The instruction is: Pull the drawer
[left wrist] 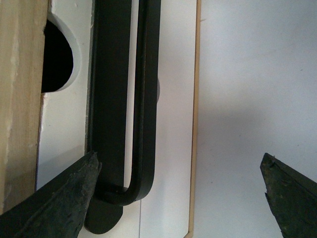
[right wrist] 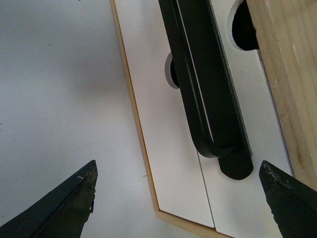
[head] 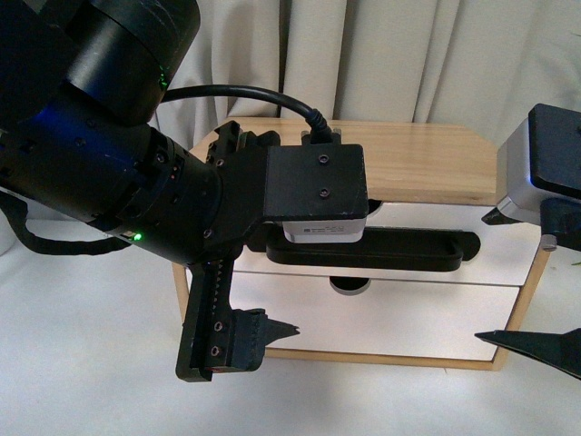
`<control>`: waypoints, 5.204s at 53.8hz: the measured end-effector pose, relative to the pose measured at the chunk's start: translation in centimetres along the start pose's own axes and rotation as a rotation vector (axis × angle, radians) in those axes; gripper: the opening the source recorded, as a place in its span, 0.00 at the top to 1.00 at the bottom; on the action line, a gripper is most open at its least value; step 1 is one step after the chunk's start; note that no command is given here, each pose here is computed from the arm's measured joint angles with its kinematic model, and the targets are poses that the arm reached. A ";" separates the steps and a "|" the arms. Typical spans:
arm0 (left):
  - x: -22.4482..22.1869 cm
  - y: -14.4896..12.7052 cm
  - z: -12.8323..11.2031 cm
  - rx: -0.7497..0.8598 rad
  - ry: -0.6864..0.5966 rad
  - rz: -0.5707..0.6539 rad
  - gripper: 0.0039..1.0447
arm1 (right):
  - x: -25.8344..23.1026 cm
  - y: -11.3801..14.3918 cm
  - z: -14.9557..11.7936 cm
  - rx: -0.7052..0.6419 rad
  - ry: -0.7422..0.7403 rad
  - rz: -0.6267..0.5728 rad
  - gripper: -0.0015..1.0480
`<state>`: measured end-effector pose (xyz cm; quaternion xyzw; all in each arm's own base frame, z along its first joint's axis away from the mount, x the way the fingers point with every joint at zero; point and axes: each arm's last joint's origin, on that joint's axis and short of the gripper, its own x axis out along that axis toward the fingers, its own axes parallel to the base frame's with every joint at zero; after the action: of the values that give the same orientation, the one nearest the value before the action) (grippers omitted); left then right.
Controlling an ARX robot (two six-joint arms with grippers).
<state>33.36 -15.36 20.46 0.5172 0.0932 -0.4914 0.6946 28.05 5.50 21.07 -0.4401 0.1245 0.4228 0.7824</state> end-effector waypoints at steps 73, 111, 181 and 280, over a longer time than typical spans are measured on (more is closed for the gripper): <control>1.4 -0.7 -1.0 0.092 0.065 -0.039 0.06 | 6.1 0.2 0.5 0.054 0.009 0.057 0.09; 1.7 -1.5 -0.9 0.132 0.076 -0.056 0.06 | 7.2 0.6 0.5 0.087 0.009 0.110 0.09; -3.1 -5.6 -1.1 0.238 0.050 -0.234 0.06 | 2.9 4.2 2.6 0.038 -0.007 0.308 0.09; -22.5 -16.0 -4.9 -0.790 -0.272 0.922 0.06 | -14.0 10.7 -3.3 0.655 -0.316 -0.671 0.09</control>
<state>11.47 2.08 22.62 0.1410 -0.0542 -0.1305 0.9799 11.78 -2.14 20.83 -0.1172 -0.0180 0.1477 0.9819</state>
